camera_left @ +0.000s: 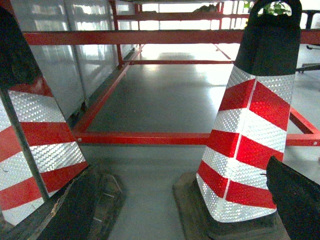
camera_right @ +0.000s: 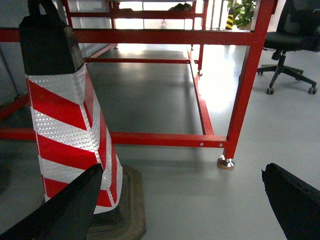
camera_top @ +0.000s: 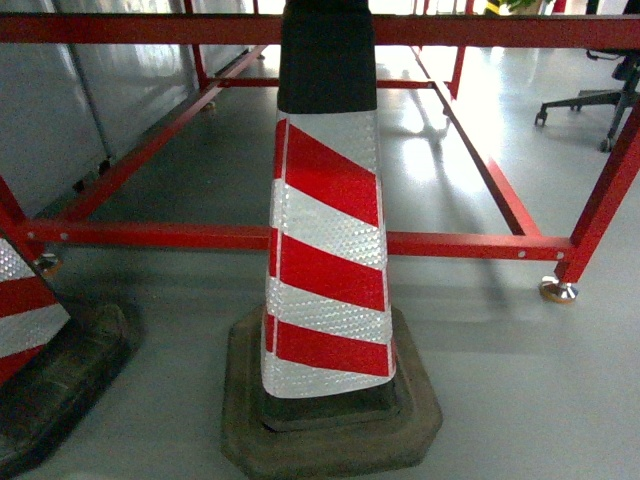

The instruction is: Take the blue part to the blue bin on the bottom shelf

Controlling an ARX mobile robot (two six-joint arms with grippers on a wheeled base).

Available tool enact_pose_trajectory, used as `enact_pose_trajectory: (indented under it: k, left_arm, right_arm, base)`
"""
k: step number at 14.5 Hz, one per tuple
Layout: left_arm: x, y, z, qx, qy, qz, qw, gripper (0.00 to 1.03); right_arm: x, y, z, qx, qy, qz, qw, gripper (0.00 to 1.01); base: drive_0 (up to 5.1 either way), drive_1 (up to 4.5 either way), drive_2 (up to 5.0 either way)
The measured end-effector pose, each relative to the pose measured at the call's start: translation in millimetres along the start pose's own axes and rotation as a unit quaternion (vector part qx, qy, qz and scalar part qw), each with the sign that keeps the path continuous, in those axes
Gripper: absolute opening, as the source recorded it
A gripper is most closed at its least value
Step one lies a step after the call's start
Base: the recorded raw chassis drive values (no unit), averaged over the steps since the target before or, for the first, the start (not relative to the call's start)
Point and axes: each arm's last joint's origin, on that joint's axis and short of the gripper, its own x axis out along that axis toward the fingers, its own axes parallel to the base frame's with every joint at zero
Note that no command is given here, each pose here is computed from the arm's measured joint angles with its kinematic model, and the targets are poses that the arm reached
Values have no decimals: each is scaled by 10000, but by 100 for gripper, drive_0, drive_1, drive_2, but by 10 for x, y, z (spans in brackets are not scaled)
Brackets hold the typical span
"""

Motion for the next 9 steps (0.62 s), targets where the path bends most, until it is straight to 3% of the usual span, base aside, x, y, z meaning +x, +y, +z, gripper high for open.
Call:
enact_pose_trajectory:
  k: [9]
  left_arm:
    - [0, 0, 0, 0, 0, 0, 10000, 98]
  right_arm:
    - [0, 0, 0, 0, -2, 0, 10000, 98]
  base:
    - [0, 0, 0]
